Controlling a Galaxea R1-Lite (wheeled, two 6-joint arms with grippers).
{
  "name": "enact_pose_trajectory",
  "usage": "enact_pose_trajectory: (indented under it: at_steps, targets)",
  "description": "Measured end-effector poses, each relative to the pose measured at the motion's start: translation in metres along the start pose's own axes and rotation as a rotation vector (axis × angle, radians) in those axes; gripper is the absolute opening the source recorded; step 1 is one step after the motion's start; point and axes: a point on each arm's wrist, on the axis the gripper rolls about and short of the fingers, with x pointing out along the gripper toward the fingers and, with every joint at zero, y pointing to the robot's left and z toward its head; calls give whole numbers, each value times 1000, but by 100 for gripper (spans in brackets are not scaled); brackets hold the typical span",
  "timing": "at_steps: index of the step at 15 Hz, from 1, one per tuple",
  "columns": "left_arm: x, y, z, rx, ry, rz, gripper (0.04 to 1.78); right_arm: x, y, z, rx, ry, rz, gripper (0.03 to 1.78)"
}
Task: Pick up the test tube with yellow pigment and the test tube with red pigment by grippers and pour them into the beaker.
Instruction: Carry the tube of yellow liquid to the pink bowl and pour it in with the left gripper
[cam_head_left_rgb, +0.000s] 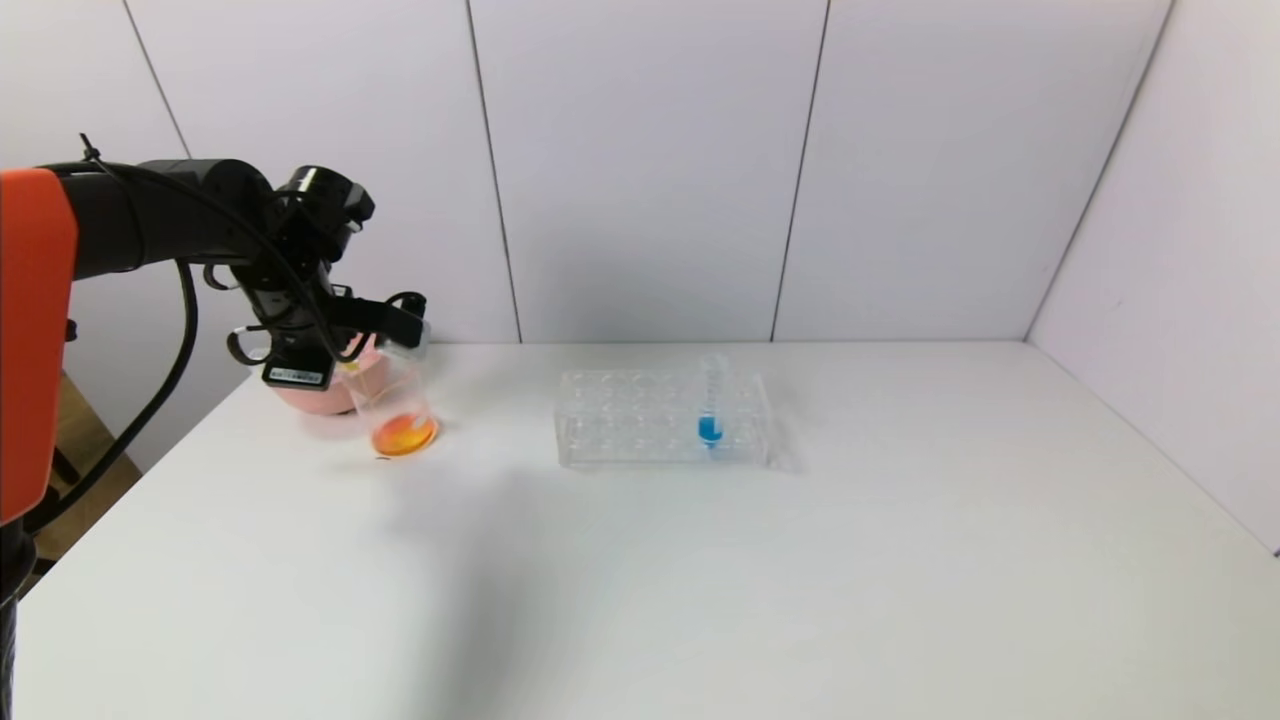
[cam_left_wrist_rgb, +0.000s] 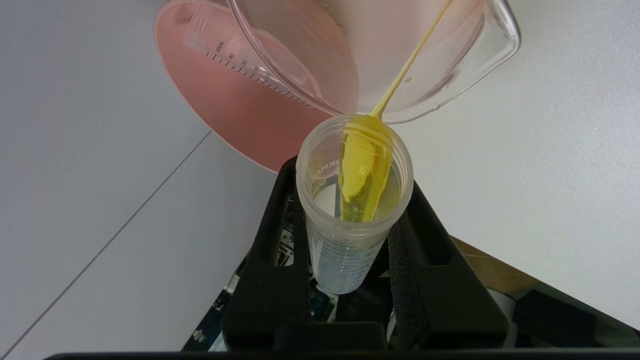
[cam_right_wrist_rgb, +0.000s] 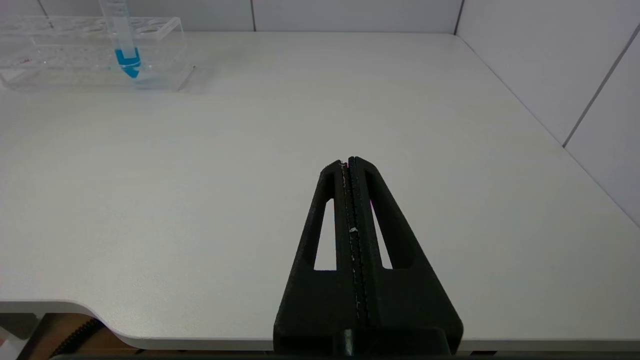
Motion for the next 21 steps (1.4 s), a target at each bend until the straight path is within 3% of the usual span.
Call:
enact_pose_trajectory:
  at_steps: [21]
  targets:
    - [-1, -1, 17, 31, 104, 33, 46, 0, 0, 0, 0, 0, 0, 11]
